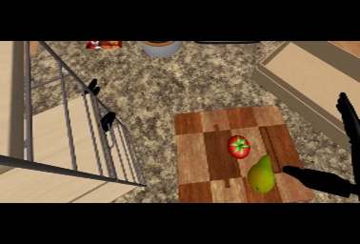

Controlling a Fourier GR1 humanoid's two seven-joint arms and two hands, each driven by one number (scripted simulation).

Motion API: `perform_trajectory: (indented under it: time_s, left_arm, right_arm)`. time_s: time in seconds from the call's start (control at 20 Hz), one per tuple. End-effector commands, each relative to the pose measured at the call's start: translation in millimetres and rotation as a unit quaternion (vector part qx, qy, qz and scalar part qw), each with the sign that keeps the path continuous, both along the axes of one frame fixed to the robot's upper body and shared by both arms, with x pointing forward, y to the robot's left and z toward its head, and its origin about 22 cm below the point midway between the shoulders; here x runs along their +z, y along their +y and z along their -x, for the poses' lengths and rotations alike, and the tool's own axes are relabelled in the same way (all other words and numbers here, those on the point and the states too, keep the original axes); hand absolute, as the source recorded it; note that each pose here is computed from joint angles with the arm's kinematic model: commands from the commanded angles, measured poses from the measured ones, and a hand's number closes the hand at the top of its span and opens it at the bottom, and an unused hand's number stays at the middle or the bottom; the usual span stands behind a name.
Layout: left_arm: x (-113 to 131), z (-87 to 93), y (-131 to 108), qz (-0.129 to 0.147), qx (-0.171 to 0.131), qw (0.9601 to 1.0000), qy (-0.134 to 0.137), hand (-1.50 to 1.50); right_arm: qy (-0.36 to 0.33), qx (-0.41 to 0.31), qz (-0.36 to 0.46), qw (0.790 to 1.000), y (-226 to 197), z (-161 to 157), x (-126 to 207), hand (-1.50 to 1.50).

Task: Pick the tomato from the cutting board and place it in the cardboard box

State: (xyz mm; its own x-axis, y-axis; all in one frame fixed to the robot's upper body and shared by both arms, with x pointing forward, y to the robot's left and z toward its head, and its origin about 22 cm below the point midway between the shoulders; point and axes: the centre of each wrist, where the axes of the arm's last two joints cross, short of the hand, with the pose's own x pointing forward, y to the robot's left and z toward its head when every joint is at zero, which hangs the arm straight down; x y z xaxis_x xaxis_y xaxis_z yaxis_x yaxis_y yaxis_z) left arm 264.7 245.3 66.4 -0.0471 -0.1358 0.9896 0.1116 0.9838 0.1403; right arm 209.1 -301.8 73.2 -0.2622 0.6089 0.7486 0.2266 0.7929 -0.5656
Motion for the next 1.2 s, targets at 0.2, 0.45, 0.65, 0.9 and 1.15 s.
perform_trajectory:
  time_s: [0.2,0.45,0.65,0.9,1.15]
  left_arm:
    - [-14,4.9,32,0.042,0.065,0.9946,0.069,0.00]
    - [-13,-4.0,26,0.052,0.056,0.9946,0.071,0.00]
    - [-15,-2.5,39,0.053,0.057,0.9948,0.066,0.00]
    - [-12,-3.3,41,0.049,0.057,0.9949,0.067,0.00]
    - [-12,6.2,42,0.054,0.060,0.9934,0.081,0.00]
  right_arm:
    - [0.175,-0.038,0.199,0.963,-7,12,24,-1.50]
    - [0.274,-0.044,0.231,0.933,22,13,34,-1.50]
    - [0.332,-0.048,0.228,0.914,45,14,40,-1.50]
    - [0.386,-0.045,0.222,0.894,67,4,55,-1.50]
    - [0.416,-0.052,0.226,0.879,75,-10,53,-1.50]
